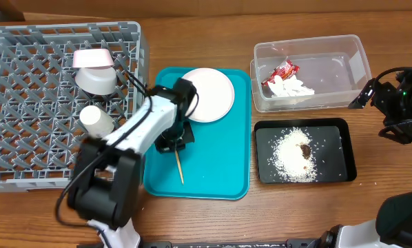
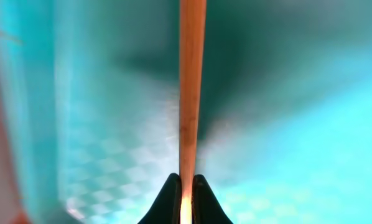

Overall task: Sort waste into correct bins and load items into the dishwasher
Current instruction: 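Grasp the second chopstick and drop it into the dish rack, then reach the left gripper to the white plate and grip its edge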

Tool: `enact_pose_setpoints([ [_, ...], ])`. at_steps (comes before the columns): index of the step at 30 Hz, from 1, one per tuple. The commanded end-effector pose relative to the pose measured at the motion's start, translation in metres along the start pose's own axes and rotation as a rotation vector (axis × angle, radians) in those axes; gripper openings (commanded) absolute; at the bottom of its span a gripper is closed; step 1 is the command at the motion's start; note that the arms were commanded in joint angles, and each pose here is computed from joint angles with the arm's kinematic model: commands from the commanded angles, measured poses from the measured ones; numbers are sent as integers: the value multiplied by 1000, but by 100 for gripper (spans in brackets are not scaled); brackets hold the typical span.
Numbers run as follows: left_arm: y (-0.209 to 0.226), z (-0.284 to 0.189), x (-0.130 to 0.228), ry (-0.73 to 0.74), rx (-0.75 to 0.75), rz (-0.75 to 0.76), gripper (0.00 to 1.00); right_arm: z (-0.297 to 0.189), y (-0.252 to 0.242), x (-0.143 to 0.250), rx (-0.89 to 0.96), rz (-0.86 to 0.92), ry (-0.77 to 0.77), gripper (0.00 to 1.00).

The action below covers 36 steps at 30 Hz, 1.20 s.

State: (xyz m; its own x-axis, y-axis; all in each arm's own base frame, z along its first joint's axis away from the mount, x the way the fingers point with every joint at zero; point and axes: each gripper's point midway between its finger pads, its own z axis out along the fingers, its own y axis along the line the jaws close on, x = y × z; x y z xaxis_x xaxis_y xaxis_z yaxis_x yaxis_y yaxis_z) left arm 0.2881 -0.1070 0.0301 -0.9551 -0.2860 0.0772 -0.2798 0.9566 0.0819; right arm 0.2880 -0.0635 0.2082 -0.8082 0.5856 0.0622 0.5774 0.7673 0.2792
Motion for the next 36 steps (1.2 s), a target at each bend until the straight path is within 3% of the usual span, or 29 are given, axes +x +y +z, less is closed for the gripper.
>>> enact_pose_setpoints([
  [1, 10, -80, -37, -265, 72, 33, 4, -8, 2, 1, -3, -22, -36, 100],
  [3, 29, -115, -51, -392, 72, 11, 4, -8, 2, 1, -3, -22, -36, 100],
  [7, 65, -138, -68, -505, -3, -11, 4, -8, 2, 1, -3, -22, -36, 100],
  [20, 108, -109, -110, -467, -118, 129, 4, -8, 2, 1, -3, -22, -35, 100],
  [21, 109, -105, -110, -456, -122, 130, 7, -8, 2, 1, -3, -22, -35, 100],
  [22, 108, -102, -110, -445, -119, 133, 26, -8, 2, 1, -3, -21, -35, 100],
  [24, 104, -100, -110, -439, -100, 137, 52, -8, 2, 1, -3, -22, -36, 100],
  [29, 88, -108, -106, -434, -6, 157, 56, -8, 2, 1, -3, -22, -36, 100],
  [36, 6, -135, -88, -446, 344, 346, 64, -8, 2, 1, -3, -22, -36, 100],
])
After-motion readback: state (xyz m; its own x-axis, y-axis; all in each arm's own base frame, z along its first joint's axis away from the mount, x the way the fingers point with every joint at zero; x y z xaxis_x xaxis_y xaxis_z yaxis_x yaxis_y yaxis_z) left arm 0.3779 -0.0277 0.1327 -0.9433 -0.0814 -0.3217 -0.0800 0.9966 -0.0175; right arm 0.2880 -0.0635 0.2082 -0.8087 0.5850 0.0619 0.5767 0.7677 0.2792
